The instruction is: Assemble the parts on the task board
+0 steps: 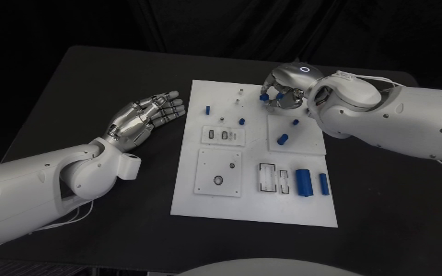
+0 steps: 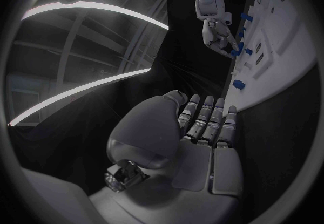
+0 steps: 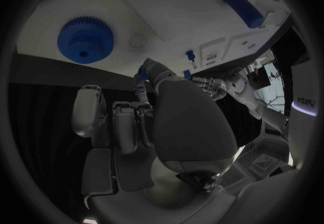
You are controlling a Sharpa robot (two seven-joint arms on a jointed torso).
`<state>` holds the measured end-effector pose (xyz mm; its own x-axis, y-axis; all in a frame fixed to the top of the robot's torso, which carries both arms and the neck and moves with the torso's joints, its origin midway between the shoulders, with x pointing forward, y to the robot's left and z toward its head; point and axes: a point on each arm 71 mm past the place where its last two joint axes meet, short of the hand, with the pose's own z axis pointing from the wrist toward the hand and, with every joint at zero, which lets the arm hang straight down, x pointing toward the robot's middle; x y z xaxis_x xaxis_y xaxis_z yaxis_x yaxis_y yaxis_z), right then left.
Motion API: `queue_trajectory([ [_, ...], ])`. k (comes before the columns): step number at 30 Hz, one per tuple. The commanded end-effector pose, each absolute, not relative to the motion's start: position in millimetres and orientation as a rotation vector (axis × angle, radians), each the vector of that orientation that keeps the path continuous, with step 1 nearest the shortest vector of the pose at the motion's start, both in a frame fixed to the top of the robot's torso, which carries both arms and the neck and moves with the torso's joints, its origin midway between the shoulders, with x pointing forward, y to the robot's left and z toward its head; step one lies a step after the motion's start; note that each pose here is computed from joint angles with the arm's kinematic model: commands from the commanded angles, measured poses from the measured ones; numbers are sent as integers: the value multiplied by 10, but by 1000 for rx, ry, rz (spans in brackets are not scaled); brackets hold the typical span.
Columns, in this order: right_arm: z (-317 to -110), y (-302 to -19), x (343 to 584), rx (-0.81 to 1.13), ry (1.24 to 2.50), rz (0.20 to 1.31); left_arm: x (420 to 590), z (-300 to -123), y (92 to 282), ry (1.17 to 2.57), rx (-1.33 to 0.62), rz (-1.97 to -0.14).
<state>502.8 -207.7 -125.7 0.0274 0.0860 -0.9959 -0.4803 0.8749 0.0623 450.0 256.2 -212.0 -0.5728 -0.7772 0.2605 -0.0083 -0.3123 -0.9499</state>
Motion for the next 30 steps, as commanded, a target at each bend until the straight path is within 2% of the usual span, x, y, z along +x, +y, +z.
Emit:
queue_trajectory([
  [1,-1163,-2135,5067,-75,1455,665,4484,-2055,2580,1297,-966,-2003],
  [6,-1152,-2173,5130,84,1493,780,4483,-2055,2579,1297,-966,-2003],
  [15,-1232,-2115,5265,305,1638,972,4482,-2055,2572,1299,-966,-2002],
  [21,-1241,-2028,5389,344,1657,1002,4482,-2056,2557,1300,-966,-2005],
  [30,-1266,-1940,5499,368,1694,979,4486,-2057,2544,1302,-965,-2007],
])
